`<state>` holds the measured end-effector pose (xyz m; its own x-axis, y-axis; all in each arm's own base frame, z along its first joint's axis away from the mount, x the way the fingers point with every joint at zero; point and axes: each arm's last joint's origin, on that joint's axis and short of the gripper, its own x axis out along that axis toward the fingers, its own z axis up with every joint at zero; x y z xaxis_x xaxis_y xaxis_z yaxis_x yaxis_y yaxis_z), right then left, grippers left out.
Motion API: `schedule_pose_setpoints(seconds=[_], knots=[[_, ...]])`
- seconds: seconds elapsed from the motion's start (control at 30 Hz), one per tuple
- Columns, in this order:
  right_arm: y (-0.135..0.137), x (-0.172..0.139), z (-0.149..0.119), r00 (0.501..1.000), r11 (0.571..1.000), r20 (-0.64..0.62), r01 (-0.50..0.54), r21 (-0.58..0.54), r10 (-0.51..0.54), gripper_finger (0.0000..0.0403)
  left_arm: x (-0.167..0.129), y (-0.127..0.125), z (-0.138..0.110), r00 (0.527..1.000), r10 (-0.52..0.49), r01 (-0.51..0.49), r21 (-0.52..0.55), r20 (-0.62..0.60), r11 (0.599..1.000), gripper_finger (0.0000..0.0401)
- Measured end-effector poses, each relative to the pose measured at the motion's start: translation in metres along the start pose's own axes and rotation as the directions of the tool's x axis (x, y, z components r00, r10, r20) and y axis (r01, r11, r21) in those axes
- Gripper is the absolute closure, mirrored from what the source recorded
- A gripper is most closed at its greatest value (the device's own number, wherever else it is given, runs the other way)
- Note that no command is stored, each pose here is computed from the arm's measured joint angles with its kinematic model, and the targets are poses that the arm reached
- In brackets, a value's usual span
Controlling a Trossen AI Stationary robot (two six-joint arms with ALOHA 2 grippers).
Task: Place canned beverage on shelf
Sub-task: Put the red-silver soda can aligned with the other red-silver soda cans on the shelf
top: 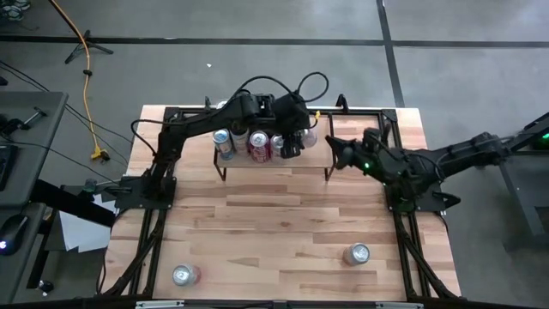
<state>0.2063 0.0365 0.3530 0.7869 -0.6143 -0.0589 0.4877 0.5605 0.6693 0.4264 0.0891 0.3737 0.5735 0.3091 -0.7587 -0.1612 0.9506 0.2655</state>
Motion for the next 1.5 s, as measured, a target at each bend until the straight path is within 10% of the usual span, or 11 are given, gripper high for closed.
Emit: schedule_pose_setpoints(seconds=[0.6, 1.5], knots=[[-0.059, 0.044, 0.012, 0.915, 0.994, -0.388, 0.111, -0.019, -0.11, 0.0403, 0.0, 0.001, 0.0, 0.996, -0.086, 0.086, -0.007, 0.013, 0.996, 0.0174], [-0.068, 0.068, -0.012, 0.858, 0.978, -0.477, 0.208, -0.021, -0.193, 0.0403, 0.0, 0.002, 0.003, 0.996, -0.074, 0.073, 0.021, 0.044, 0.997, 0.0152]])
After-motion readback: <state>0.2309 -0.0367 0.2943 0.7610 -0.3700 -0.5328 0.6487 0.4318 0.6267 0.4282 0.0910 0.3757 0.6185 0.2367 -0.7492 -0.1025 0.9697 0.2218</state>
